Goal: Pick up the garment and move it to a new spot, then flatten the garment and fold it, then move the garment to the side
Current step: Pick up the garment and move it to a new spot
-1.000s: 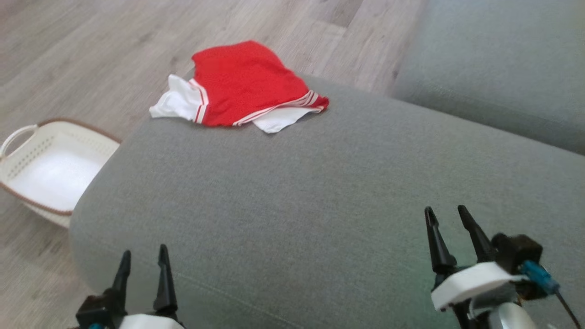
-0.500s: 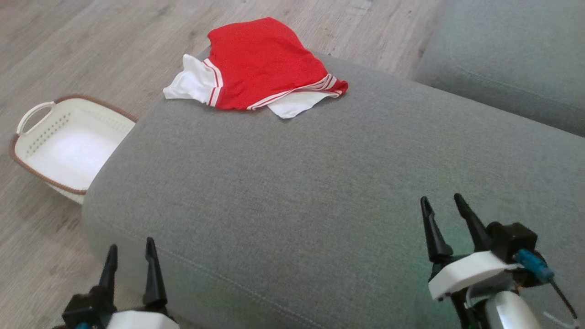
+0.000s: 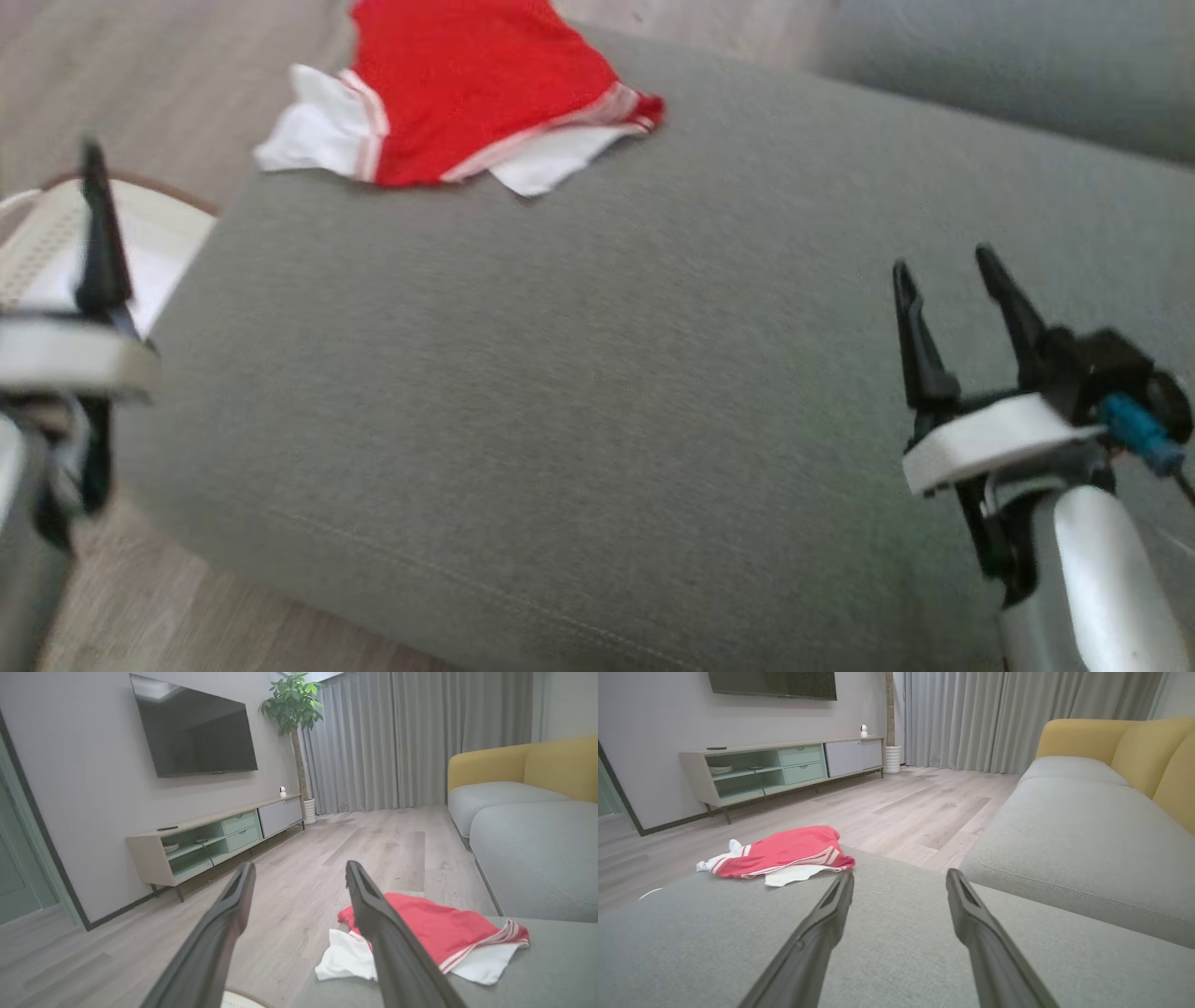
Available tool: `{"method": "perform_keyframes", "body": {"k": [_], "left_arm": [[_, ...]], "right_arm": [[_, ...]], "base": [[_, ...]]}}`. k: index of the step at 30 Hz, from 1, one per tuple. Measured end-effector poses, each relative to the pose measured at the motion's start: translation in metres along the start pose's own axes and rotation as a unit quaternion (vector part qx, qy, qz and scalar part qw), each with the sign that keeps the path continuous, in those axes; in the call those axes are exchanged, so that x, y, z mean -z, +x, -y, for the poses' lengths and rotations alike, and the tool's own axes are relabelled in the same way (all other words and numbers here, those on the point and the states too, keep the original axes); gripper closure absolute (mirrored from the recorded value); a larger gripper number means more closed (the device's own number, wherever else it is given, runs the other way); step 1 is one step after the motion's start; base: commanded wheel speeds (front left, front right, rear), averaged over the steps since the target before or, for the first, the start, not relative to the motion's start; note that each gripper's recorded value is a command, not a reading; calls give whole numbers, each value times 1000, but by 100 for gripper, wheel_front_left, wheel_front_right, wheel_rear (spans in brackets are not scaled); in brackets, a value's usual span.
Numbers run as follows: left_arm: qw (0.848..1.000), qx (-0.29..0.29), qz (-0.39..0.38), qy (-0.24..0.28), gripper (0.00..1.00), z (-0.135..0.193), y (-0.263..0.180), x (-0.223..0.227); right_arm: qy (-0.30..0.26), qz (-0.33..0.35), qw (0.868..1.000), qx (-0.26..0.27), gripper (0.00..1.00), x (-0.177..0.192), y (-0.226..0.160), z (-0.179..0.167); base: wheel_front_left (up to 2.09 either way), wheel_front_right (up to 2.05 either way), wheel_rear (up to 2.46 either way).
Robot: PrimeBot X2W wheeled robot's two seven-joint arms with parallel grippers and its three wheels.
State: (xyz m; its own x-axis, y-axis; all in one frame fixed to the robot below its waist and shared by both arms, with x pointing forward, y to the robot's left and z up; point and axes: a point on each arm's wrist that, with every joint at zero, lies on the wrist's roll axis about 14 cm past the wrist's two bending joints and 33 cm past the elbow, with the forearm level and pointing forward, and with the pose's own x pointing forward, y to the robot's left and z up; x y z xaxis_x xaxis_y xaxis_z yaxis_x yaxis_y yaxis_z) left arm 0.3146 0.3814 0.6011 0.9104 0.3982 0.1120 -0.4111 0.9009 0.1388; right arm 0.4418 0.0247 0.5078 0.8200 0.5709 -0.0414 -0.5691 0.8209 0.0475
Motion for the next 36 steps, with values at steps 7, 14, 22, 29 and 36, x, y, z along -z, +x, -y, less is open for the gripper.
{"method": "perform_keyframes", "body": {"k": [7, 14, 22, 29, 36], "left_arm": [[996, 79, -26, 23, 0, 52, 99, -11], [977, 138, -154, 44, 0, 109, 146, 76], [937, 183, -293, 56, 0, 159, 142, 189], [914, 194, -353, 59, 0, 174, 136, 238], [909, 192, -365, 63, 0, 179, 144, 251]], "right_arm": [[-12, -24, 998, 63, 0, 13, -9, 51], [-16, -62, 991, 118, 0, 38, -21, 94], [-18, -101, 983, 153, 0, 69, -26, 124], [-14, -124, 979, 162, 0, 90, -28, 134], [-14, -125, 978, 167, 0, 94, -26, 140]], "base": [[0, 0, 0], [0, 0, 0], [0, 0, 0], [0, 0, 0], [0, 0, 0]]}}
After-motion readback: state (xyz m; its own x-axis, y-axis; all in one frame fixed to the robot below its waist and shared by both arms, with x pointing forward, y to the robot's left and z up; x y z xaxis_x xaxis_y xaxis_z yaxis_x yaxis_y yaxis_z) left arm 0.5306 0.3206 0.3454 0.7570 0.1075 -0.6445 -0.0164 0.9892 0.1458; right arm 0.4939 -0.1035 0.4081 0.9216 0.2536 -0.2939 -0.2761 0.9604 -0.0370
